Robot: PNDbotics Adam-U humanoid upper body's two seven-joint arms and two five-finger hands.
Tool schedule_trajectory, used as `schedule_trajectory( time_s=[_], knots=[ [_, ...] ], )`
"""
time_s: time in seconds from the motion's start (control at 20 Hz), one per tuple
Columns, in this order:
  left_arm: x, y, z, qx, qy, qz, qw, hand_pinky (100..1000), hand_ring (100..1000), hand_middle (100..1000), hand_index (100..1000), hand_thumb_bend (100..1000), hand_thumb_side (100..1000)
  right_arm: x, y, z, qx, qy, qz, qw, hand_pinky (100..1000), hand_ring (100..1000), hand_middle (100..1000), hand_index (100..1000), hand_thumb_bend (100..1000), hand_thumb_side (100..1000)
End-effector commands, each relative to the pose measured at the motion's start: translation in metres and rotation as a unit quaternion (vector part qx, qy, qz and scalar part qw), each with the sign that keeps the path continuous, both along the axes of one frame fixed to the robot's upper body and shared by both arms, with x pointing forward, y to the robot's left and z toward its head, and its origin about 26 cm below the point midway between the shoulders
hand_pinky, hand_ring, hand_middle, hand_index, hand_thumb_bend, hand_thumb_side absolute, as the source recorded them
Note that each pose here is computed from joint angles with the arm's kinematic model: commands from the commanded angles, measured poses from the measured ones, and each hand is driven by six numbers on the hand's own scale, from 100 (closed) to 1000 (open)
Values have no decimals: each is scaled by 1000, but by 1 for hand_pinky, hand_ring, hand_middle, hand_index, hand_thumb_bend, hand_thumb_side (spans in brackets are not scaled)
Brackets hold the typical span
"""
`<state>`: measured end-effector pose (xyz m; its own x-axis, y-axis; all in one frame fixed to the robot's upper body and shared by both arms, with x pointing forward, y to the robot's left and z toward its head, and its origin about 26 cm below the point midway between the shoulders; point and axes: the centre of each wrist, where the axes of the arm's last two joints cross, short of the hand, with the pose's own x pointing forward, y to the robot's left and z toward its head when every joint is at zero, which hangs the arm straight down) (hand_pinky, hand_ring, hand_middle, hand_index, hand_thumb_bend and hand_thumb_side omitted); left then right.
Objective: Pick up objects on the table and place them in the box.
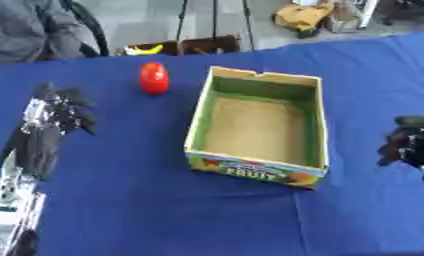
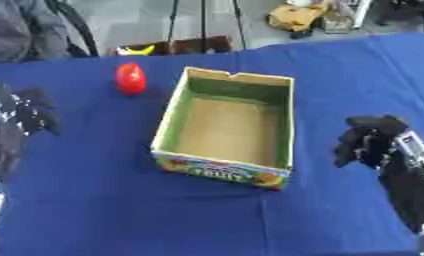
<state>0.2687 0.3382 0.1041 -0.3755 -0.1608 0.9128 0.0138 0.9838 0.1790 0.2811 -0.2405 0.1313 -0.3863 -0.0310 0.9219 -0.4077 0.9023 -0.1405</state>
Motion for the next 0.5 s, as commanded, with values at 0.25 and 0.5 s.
schedule_trajectory(
  time_s=[0.25,0.5],
  knots=[
    [0,3,10,10,-14,6,1000,461,525,585,787,291,1000,-1,-2,7,-3,-12,3,1000,512,568,564,748,100,855],
    [5,12,14,17,-14,39,999,459,524,588,786,250,1000,-1,-2,7,-4,-12,4,1000,512,568,564,748,100,855]
  ],
)
